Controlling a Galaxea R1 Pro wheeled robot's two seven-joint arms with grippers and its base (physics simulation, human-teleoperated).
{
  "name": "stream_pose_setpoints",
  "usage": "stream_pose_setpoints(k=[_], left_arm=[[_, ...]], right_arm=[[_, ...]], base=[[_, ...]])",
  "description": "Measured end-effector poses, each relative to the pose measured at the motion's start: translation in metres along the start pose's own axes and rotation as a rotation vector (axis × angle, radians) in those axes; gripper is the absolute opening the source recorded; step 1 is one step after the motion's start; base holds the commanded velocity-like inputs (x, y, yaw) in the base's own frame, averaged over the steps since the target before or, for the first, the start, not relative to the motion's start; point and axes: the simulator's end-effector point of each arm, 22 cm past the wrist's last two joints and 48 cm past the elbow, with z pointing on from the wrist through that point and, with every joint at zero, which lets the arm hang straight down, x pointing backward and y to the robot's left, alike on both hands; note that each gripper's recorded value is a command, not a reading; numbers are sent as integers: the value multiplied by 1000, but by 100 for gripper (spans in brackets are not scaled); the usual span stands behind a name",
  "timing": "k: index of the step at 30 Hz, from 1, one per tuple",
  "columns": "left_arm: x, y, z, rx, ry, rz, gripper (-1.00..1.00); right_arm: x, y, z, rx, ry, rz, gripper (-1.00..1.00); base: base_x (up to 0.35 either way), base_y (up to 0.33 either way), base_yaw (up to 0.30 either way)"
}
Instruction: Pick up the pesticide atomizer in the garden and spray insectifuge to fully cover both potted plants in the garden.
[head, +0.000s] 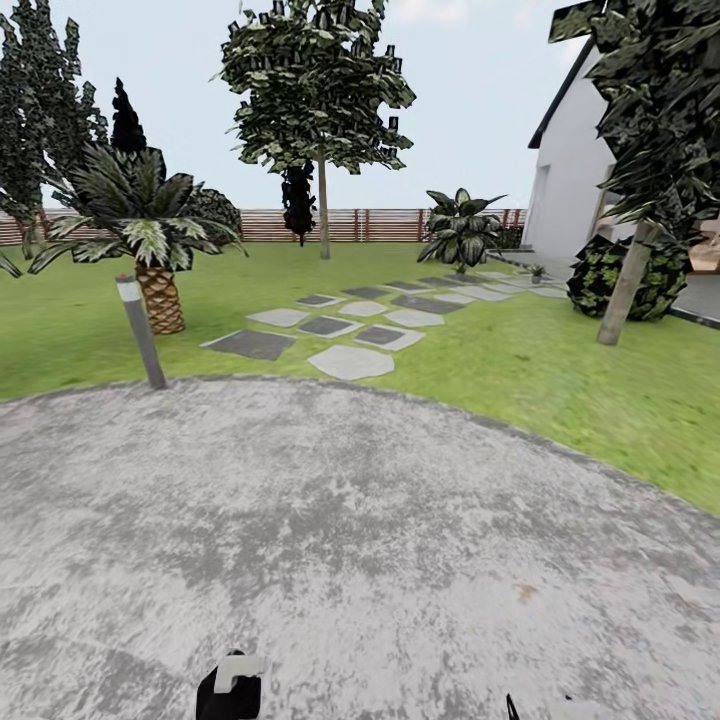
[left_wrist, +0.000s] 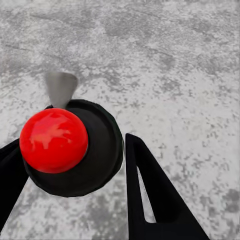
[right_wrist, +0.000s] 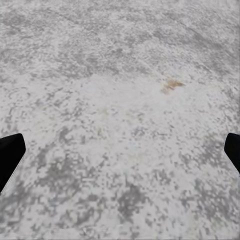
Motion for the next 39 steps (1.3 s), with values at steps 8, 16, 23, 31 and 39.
stream_pose_setpoints(k=[8, 16, 23, 31, 39], left_arm=[[0, 0, 0, 0, 0, 0, -100], [0, 0, 0, 0, 0, 0, -100], [0, 0, 0, 0, 0, 0, -100], [0, 0, 0, 0, 0, 0, -100], [0, 0, 0, 0, 0, 0, -100]], right_arm=[[0, 0, 0, 0, 0, 0, 100], [0, 0, 0, 0, 0, 0, 100], [0, 0, 0, 0, 0, 0, 100], [0, 0, 0, 0, 0, 0, 100], [0, 0, 0, 0, 0, 0, 100]], base=[[334, 0, 0], [334, 0, 0], [334, 0, 0], [334, 0, 0], [334, 0, 0]])
